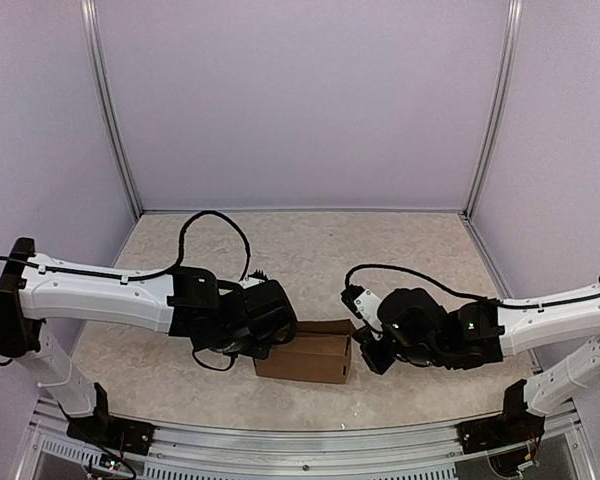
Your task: Fold the paper box
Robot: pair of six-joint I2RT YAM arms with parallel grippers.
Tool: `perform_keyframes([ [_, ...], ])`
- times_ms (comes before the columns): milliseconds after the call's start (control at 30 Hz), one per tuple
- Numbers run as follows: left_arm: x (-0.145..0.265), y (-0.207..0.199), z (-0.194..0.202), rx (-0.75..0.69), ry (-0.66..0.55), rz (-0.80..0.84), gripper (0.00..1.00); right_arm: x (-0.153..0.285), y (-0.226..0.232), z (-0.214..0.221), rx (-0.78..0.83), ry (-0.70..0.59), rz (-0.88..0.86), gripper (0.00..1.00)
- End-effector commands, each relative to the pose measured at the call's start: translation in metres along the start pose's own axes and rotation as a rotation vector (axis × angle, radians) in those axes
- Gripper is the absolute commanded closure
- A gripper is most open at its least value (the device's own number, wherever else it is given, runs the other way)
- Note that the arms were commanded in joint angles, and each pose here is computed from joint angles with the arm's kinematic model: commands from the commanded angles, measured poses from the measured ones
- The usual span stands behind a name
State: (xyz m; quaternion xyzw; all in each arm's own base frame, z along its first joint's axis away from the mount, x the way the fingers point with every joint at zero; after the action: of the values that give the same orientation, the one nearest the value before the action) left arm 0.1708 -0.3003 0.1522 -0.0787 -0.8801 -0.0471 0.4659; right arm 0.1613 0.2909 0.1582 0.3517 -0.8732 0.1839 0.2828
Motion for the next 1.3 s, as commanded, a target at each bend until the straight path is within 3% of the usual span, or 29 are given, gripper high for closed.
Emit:
perform_keyframes([
  [0, -0.006, -0.016, 0.008, -0.039, 0.021, 0.013, 1.0, 0.002, -0.008, 0.012, -0.111, -0.027, 0.024, 1.0],
  [500, -0.019, -0.043, 0.036, -0.108, 0.065, 0.011, 1.0, 0.011, -0.02, 0.043, -0.222, -0.096, 0.031, 1.0],
  [800, -0.001, -0.038, 0.022, -0.123, -0.042, 0.01, 1.0, 0.023, -0.017, 0.021, -0.1, -0.246, 0.013, 1.0],
  [1267, 0.012, -0.043, 0.022, -0.174, -0.213, -0.019, 1.0, 0.027, -0.001, 0.039, 0.046, -0.412, 0.048, 1.0],
])
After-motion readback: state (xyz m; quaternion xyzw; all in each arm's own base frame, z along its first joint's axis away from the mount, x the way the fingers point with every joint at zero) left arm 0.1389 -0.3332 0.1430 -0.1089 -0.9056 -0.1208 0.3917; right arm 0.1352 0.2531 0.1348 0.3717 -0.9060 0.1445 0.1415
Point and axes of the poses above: each gripper's point midway between its finger pads, its own x axis back along the fingers, its own y axis along the line the jaws close on, z = x × y, the point moved 4 cm from there along x, back along the fingers, and after that the axes turned 3 degrees about x, right-handed, at the moved point
